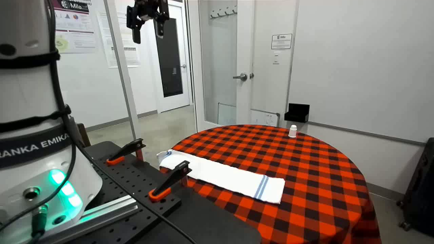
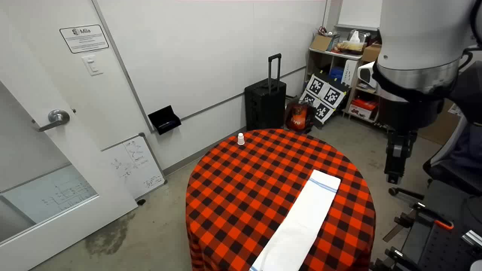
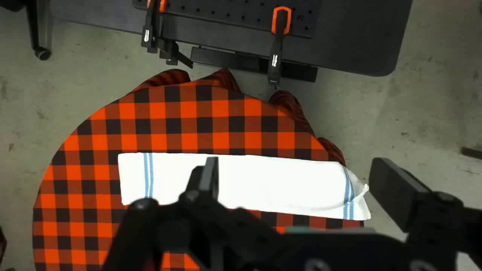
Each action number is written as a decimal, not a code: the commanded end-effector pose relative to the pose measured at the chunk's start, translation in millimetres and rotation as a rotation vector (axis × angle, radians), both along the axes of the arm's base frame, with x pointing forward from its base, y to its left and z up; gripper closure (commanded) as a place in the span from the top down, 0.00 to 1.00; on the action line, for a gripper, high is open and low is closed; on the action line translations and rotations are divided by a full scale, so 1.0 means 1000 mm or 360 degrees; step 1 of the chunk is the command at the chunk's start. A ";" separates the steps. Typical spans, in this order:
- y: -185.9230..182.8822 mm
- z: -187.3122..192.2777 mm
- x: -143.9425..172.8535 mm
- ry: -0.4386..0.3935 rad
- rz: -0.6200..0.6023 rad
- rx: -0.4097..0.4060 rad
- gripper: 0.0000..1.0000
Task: Move the tea towel to the right and then fold it
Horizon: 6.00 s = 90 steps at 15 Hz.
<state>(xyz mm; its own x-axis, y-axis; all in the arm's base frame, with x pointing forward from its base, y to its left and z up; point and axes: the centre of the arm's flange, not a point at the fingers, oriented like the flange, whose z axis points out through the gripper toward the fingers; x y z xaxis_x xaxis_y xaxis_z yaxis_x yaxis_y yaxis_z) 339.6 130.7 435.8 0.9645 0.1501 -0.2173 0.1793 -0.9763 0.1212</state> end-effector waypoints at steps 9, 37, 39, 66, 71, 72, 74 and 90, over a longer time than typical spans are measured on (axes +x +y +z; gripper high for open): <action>-0.026 -0.066 0.086 -0.0129 -0.0254 -0.0149 1.00; -0.341 -0.376 0.175 -0.0222 -0.0723 0.0154 1.00; -0.348 -0.395 0.184 -0.0214 -0.0733 0.0202 1.00; -0.395 -0.512 0.207 0.0101 -0.0781 0.0341 1.00; -0.393 -0.519 0.205 0.0121 -0.0774 0.0351 0.97; -0.392 -0.520 0.205 0.0123 -0.0773 0.0353 0.82; -0.390 -0.521 0.204 0.0122 -0.0772 0.0355 0.68; -0.377 -0.469 0.226 0.0070 -0.0663 0.0317 0.02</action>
<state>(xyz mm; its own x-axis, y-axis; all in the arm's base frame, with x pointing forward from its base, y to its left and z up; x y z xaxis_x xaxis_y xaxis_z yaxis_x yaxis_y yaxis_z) 554.9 -252.4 -65.7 0.9267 -0.2488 -0.2818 -0.2801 -0.9569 -0.0762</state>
